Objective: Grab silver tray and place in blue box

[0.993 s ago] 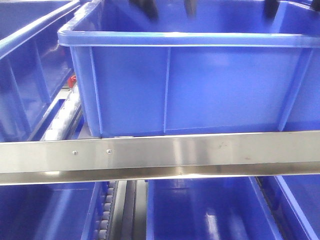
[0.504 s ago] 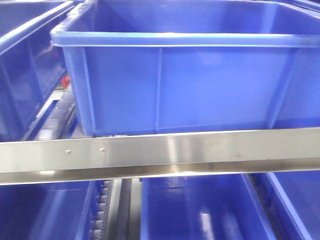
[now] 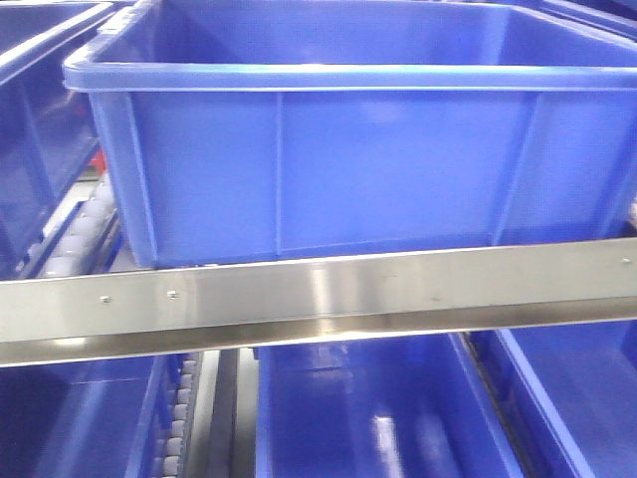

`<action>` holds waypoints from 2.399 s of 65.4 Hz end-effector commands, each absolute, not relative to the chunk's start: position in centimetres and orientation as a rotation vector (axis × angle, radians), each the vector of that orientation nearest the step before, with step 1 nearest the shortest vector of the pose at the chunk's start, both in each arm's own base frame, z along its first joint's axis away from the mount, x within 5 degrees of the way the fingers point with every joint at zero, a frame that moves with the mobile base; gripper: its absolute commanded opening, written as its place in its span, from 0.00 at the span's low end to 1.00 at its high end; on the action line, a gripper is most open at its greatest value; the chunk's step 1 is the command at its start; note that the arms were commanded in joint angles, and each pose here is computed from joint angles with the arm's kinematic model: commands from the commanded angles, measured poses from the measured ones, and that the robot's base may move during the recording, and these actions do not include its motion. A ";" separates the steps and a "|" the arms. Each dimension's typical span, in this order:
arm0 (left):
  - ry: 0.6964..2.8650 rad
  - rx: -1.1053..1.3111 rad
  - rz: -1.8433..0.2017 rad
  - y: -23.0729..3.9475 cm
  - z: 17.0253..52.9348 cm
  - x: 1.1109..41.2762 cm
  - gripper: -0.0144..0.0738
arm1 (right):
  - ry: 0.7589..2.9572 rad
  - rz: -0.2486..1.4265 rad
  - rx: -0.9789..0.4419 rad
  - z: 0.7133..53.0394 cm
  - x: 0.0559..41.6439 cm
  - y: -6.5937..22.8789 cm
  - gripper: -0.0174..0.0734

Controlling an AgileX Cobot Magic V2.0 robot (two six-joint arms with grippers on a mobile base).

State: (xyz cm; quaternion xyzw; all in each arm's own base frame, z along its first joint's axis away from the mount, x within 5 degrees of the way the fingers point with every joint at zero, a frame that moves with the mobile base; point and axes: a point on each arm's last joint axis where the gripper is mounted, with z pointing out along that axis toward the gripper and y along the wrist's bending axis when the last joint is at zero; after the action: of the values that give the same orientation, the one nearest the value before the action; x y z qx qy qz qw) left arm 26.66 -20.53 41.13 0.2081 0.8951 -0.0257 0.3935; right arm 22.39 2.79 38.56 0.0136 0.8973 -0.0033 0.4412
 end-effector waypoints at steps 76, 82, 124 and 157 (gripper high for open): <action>1.510 0.423 -0.504 -2.2 35.8 4.5 0.04 | 1.592 0.058 -0.067 30.8 3.5 -0.4 0.25; 1.510 0.423 -0.504 -2.2 35.8 4.5 0.04 | 1.592 0.058 -0.067 30.8 3.5 -0.4 0.25; 1.508 0.348 -0.344 -2.0 32.6 4.2 0.04 | 1.591 0.058 -0.068 30.8 3.5 -0.4 0.25; 1.455 -0.027 -0.065 -0.1 20.7 5.5 0.04 | 1.590 0.058 -0.068 30.9 3.5 -0.4 0.25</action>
State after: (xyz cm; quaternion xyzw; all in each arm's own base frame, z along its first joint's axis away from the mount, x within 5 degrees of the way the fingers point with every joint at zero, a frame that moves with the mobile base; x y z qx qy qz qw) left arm 5.57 -0.29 19.88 -0.0017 0.7238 -0.0319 0.6893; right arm 3.52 -0.45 29.24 -0.0174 0.7501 0.0299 0.6604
